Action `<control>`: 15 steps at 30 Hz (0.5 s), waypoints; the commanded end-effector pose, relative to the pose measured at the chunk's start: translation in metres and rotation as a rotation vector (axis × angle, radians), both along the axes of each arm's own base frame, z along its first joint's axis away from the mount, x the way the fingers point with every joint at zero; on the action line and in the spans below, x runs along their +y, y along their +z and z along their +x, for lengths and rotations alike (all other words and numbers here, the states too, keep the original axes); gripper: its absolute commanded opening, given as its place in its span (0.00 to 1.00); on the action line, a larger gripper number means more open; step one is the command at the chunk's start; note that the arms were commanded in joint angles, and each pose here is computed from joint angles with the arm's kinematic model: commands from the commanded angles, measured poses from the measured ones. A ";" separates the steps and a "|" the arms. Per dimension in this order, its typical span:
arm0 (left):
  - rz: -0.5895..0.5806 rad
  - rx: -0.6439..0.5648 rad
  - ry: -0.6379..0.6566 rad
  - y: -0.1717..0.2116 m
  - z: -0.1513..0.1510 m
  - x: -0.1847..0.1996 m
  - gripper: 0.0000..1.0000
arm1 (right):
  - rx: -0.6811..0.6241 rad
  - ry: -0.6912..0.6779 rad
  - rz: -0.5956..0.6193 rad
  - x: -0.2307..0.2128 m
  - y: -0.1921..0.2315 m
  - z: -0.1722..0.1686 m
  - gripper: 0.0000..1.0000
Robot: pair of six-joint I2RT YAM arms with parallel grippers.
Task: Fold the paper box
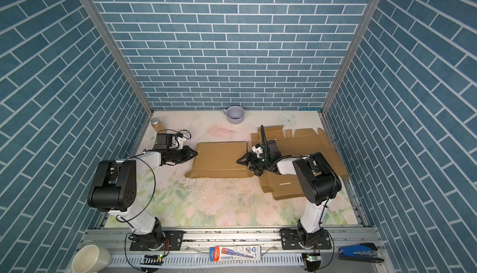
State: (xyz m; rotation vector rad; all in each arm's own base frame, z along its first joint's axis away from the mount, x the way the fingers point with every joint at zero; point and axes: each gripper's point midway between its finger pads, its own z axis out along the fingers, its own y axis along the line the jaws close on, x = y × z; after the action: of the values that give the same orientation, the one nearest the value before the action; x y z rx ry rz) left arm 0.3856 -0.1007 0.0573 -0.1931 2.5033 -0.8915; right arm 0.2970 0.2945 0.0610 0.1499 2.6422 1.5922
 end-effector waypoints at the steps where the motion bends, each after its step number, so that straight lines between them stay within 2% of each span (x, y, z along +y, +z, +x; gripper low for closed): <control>1: 0.112 0.173 0.064 -0.042 -0.029 0.022 0.23 | -0.016 -0.018 0.106 0.019 0.024 0.010 0.80; 8: 0.108 0.095 0.067 0.001 -0.022 0.022 0.47 | 0.030 -0.094 0.149 0.019 0.027 0.012 0.64; 12: 0.150 0.030 0.055 0.039 -0.022 0.027 0.53 | 0.073 -0.121 0.155 0.019 0.031 0.013 0.56; 15: 0.205 -0.072 0.027 0.078 -0.026 0.027 0.58 | 0.141 -0.154 0.163 0.017 0.033 0.012 0.51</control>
State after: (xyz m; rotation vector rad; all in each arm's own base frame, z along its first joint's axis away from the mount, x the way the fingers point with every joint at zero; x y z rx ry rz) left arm 0.3649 -0.0777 0.1004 -0.2195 2.5343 -0.7032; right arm 0.3100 0.3130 0.0889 0.3262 2.5171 1.7680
